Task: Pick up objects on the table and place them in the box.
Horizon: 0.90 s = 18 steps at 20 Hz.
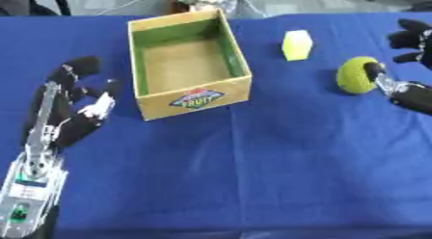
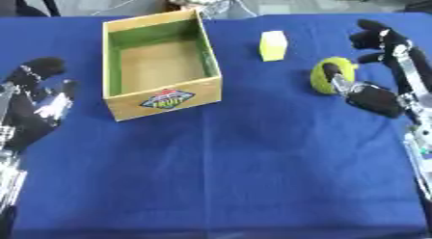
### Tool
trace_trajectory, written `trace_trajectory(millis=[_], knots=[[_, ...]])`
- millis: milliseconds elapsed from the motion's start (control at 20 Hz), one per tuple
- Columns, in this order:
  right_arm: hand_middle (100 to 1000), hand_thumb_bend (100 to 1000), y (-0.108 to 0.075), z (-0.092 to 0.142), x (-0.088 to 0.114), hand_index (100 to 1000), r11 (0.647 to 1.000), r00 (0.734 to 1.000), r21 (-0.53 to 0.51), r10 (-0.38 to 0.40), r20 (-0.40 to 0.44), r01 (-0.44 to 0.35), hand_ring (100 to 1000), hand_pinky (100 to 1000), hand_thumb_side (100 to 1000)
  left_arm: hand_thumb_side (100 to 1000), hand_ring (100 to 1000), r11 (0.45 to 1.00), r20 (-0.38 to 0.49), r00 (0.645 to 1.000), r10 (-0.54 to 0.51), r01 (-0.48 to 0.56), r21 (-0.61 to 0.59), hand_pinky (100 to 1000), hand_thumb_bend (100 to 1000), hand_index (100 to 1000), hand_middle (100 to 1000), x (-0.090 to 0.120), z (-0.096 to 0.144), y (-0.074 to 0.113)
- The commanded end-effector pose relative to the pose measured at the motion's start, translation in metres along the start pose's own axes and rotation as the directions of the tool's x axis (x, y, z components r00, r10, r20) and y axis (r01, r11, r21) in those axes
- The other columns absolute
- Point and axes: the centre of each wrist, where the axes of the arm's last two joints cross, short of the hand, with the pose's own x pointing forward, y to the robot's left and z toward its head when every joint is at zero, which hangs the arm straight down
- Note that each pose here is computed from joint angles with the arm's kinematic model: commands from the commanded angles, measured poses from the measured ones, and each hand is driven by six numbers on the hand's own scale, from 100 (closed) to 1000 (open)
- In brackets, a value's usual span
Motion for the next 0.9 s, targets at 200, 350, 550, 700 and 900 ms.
trace_trajectory(millis=[200, 350, 550, 700, 900], knots=[[764, 381, -0.025, -0.015, -0.019, 939, 0.989, 0.993, 0.097, 0.115, -0.038, -0.111, 806, 727, 375, 316, 814, 1.0, 0.017, 1.0, -0.016, 0.016, -0.014, 527, 358, 799, 756, 0.004, -0.001, 0.003], [767, 382, -0.029, -0.02, -0.03, 941, 0.978, 0.987, 0.156, 0.149, -0.066, -0.137, 808, 731, 376, 316, 814, 1.0, 0.017, 1.0, -0.016, 0.016, -0.016, 527, 358, 799, 756, 0.004, -0.001, 0.003], [769, 352, -0.03, -0.026, -0.043, 944, 0.967, 0.979, 0.203, 0.177, -0.1, -0.154, 809, 735, 361, 316, 813, 1.0, 0.016, 1.0, -0.014, 0.015, -0.02, 528, 356, 799, 756, 0.004, -0.001, 0.002], [770, 384, -0.03, -0.03, -0.054, 945, 0.959, 0.973, 0.232, 0.194, -0.127, -0.161, 810, 737, 380, 317, 813, 1.0, 0.016, 1.0, -0.013, 0.014, -0.021, 528, 356, 800, 756, 0.003, -0.001, 0.002], [774, 382, -0.028, -0.034, -0.066, 947, 0.946, 0.964, 0.279, 0.212, -0.159, -0.162, 812, 742, 382, 317, 813, 1.0, 0.014, 1.0, -0.012, 0.012, -0.023, 528, 356, 800, 756, 0.003, -0.001, 0.002]])
